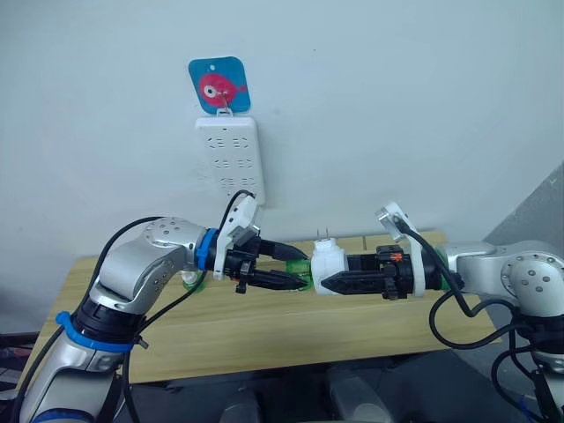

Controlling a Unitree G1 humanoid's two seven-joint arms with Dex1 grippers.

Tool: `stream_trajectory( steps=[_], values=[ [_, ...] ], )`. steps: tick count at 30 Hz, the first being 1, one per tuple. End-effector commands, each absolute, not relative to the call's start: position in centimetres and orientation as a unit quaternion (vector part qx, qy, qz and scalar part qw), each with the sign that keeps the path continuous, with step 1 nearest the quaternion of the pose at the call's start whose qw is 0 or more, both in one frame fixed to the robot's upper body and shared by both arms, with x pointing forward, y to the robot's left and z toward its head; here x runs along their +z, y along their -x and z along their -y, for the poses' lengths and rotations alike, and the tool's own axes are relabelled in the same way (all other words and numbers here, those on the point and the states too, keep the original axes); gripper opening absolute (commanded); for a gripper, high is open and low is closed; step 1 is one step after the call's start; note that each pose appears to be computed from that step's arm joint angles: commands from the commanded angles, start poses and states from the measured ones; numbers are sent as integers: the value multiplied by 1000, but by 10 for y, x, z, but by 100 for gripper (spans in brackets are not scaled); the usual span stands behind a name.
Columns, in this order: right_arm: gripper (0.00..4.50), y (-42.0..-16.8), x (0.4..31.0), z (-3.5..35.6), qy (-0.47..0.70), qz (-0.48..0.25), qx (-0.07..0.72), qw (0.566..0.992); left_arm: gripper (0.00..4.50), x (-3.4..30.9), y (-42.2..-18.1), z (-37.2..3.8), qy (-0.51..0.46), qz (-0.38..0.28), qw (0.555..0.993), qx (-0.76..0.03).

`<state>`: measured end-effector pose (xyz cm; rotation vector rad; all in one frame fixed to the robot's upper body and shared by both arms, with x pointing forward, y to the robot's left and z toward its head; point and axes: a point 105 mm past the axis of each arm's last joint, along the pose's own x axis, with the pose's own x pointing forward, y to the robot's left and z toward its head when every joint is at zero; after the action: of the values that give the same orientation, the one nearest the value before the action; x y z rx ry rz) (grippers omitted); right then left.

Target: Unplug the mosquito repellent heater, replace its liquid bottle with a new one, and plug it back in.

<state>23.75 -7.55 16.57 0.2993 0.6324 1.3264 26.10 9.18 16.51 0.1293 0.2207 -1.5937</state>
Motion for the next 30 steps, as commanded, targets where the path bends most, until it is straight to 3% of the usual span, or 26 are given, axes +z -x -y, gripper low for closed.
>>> stream_trajectory(
  steps=[1,4,5,12,21,28,30],
  values=[
    [300,-224,180,71,-139,-265,641,707,336,174,-270,-105,-101,-51,720,-685],
    [300,-226,180,73,-147,-266,637,708,428,173,-271,-109,-137,-18,729,-671],
    [300,-227,180,73,-150,-266,635,709,431,173,-270,-110,-140,-14,732,-667],
    [300,-234,181,79,-174,-264,618,720,431,168,-252,-108,-190,73,734,-648],
    [300,-237,183,78,-194,-264,611,721,431,165,-253,-91,-235,190,733,-610],
    [300,-237,183,78,-195,-265,608,722,431,158,-251,-87,-253,213,711,-620],
    [300,-237,183,78,-195,-265,608,722,392,159,-250,-86,-251,217,708,-623]
  ],
)
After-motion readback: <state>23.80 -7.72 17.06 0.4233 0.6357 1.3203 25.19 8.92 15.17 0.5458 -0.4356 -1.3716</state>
